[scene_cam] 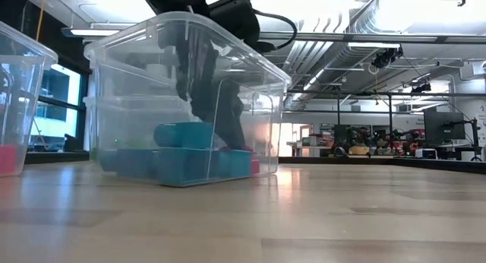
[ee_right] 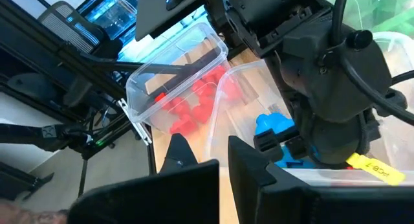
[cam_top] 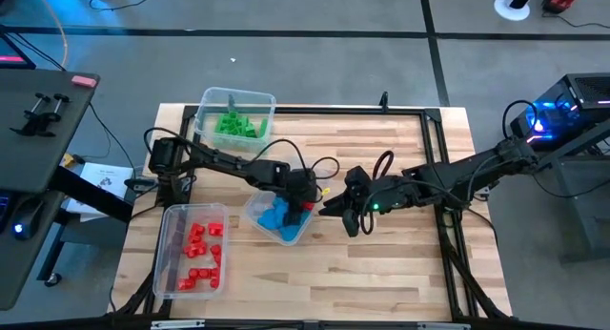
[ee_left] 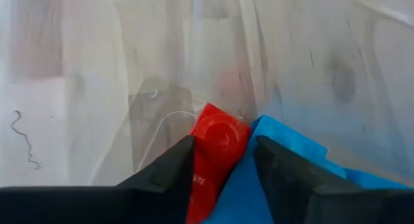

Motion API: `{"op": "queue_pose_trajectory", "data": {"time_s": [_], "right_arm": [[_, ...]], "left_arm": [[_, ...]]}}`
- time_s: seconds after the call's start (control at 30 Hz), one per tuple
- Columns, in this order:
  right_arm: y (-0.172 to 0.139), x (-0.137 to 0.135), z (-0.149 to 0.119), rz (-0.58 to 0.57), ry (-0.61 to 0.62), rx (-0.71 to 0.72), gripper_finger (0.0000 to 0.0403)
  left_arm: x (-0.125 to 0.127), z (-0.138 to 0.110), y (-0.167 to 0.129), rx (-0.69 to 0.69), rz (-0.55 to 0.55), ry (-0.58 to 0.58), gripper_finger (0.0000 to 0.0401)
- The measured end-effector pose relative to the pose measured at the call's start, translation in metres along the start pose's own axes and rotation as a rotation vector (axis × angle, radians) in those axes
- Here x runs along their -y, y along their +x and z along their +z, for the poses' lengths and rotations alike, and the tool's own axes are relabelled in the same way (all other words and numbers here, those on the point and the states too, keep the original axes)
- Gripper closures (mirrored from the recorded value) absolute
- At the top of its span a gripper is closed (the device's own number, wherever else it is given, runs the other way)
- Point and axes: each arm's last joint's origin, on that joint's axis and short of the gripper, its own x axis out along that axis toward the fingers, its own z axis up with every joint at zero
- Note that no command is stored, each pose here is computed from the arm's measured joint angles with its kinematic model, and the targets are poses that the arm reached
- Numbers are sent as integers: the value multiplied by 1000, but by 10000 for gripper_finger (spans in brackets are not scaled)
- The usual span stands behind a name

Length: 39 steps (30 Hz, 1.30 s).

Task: Sort blocks
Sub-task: Put the red game piece into the bottom transparent bin

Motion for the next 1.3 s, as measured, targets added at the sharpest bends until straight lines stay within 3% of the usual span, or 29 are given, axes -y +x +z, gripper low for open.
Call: {"op": "queue_pose_trajectory", "data": {"time_s": [0.27, 0.33, 0.57, 0.97, 1.17, 1.3], "right_arm": [[0, 1, 1, -21, 3, 20, 402], [0, 1, 1, -21, 3, 20, 402], [0, 1, 1, -21, 1, 20, 402], [0, 1, 1, -22, -4, 20, 402], [0, 1, 1, -22, 0, 21, 402], [0, 1, 1, -22, 5, 21, 402]], "left_arm": [[-2, 2, 0, 28, 16, -79, 382], [-2, 3, 1, 34, 15, -95, 395], [-4, 7, -9, 59, 19, -98, 401], [-21, 9, -53, 129, 74, -71, 400], [-25, 3, -39, 54, 79, 82, 393], [-22, 3, -31, 31, 90, 209, 358]]}}
